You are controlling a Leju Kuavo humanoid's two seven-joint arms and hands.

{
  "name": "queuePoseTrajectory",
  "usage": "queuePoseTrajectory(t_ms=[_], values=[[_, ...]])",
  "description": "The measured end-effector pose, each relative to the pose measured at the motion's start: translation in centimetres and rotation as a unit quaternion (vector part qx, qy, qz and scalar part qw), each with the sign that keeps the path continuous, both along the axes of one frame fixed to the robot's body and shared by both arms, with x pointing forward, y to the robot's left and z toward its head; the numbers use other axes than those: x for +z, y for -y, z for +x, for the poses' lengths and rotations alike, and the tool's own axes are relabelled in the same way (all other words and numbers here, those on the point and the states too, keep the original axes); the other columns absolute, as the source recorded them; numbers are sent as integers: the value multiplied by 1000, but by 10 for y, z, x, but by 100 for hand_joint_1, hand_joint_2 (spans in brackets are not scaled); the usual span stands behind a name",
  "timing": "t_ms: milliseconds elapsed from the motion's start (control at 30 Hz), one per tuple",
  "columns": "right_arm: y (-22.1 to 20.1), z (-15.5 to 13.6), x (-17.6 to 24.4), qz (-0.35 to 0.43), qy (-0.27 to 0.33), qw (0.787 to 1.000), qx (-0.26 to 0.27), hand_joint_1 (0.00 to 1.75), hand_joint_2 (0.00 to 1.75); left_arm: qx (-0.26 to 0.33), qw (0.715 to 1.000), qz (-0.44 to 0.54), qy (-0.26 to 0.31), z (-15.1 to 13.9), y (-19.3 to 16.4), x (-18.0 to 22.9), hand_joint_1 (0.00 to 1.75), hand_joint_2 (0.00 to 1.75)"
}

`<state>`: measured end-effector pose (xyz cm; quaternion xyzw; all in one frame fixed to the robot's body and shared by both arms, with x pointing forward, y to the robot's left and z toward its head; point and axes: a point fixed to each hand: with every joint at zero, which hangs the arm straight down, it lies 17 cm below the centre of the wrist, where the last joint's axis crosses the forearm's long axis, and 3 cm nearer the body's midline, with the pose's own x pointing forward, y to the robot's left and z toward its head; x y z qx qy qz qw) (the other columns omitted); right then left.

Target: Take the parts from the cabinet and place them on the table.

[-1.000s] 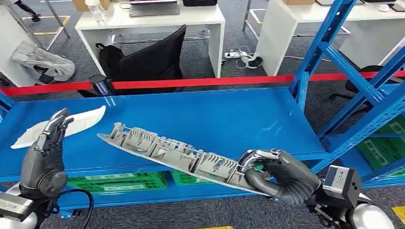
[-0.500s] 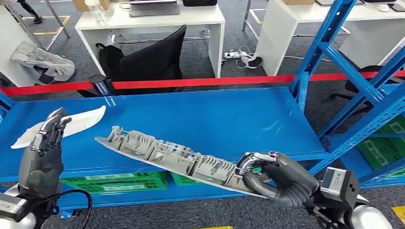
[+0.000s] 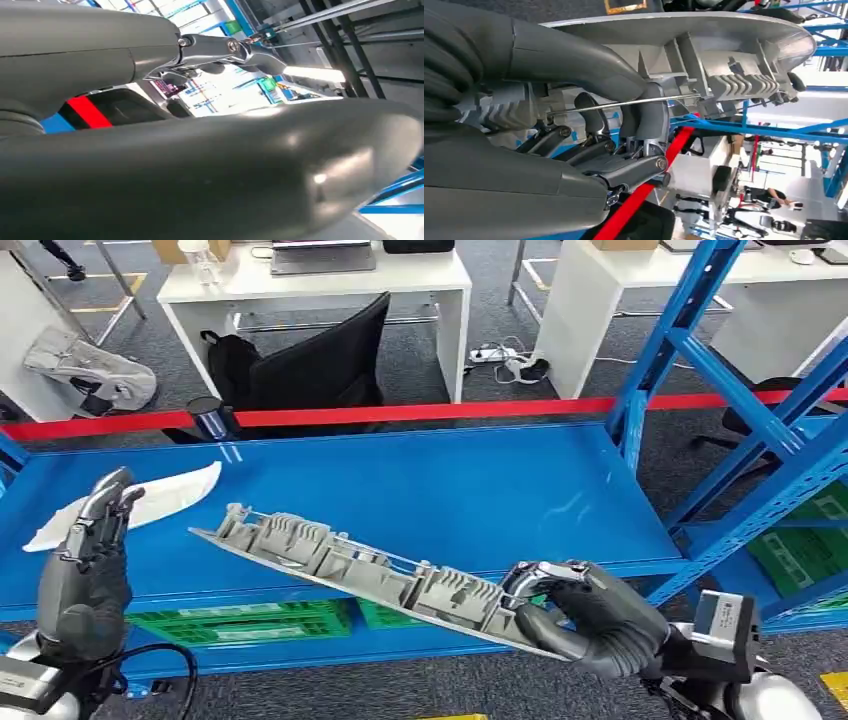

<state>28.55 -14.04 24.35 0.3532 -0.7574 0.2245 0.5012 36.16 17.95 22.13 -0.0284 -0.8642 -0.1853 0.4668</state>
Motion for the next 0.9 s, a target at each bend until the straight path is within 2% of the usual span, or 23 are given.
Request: queuePoseTrajectory(t_ms=[433,600,900], values=[[0,1,1,-4,5,1000,-3,175,175,15,1000,-26,-6,0,-4,7,0,0],[1,3,5,1,14,1000,-3,175,175,-40,998,-50,-8,-14,7,11,0,0],[1,3,4,2,13,1000,-4,175,175,-73,997,-32,-13,-25,21,5,0,0]])
